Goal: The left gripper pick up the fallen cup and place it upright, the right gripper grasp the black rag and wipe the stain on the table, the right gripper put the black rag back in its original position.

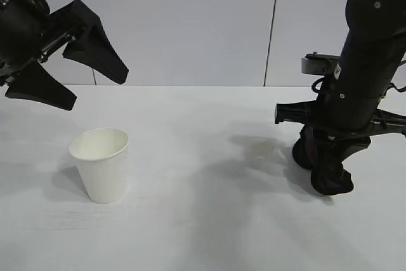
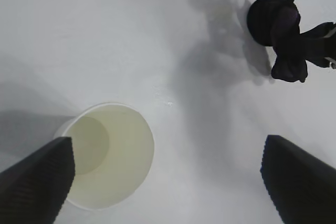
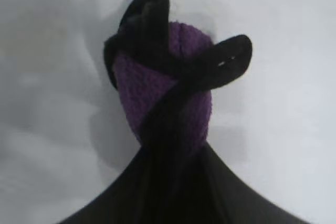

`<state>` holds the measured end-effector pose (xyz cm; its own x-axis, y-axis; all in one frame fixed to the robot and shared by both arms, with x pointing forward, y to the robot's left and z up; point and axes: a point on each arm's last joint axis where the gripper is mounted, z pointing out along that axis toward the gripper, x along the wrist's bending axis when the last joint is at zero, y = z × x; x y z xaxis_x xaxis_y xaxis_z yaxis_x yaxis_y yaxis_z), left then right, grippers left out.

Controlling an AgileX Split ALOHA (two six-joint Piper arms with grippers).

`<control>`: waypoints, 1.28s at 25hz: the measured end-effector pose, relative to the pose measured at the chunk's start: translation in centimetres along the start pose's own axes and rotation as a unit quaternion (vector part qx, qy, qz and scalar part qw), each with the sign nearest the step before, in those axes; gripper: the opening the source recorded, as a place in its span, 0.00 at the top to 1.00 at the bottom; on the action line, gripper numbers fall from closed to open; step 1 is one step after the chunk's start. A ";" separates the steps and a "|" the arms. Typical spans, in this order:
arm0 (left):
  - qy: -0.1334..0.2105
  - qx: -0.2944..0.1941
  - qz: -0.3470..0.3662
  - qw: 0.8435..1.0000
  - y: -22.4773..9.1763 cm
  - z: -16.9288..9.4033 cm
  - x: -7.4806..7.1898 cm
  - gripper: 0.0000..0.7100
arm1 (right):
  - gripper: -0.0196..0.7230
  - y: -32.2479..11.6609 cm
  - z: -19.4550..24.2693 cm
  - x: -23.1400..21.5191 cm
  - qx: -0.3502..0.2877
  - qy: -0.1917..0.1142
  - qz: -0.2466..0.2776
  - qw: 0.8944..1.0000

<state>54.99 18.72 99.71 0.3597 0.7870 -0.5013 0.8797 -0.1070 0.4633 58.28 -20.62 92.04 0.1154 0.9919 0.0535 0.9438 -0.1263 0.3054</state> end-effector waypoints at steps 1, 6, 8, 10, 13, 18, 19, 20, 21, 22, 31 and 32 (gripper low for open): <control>0.000 0.000 0.000 1.000 0.0 0.0 0.0 0.02 | 0.64 0.0 0.0 0.1 0.000 0.004 0.004 1.000; 0.000 0.000 0.000 1.000 0.0 0.0 0.0 0.02 | 0.13 0.2 -0.8 0.3 0.005 0.012 -0.006 1.000; 0.000 0.000 0.000 1.000 0.0 0.0 0.0 0.02 | 0.11 0.5 -1.7 0.4 0.008 0.015 -0.007 1.000; 0.000 0.000 0.000 1.000 0.0 0.0 0.0 0.02 | 0.10 0.9 -3.3 0.6 -0.001 0.030 0.000 1.000; 0.000 0.000 0.000 1.000 0.0 0.0 0.0 0.02 | 0.10 1.5 -6.1 0.4 -0.019 0.072 0.021 0.997; 0.000 0.000 0.000 1.000 0.0 0.0 0.0 0.02 | 0.10 1.3 -8.2 0.4 -0.013 0.118 0.019 0.993; 0.000 0.000 0.000 1.000 0.0 0.0 0.0 0.02 | 0.10 1.3 -8.2 0.4 -0.011 0.120 0.018 0.993; 0.000 0.000 0.000 1.000 0.0 0.0 0.0 0.02 | 0.10 1.3 -8.2 0.4 -0.010 0.121 0.017 0.992; 0.000 0.000 0.000 1.000 0.0 0.0 0.0 0.02 | 0.10 1.3 -8.2 0.4 -0.010 0.121 0.015 0.992; 0.000 0.000 0.000 1.000 0.0 0.0 0.0 0.02 | 0.10 1.3 -8.2 0.4 -0.010 0.122 0.016 0.992; 0.000 -0.001 0.000 1.000 0.0 0.0 0.0 0.02 | 0.10 1.3 -8.2 0.5 -0.014 0.123 0.015 0.992; 0.000 -0.001 0.000 1.000 0.0 0.0 0.0 0.02 | 0.10 1.3 -8.2 0.5 -0.014 0.123 0.015 0.992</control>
<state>55.00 18.72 99.72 0.3591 0.7871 -0.5015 0.8796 -0.1058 0.4637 57.04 -20.47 100.29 0.0614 0.9545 0.2917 0.9316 -0.1597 0.3264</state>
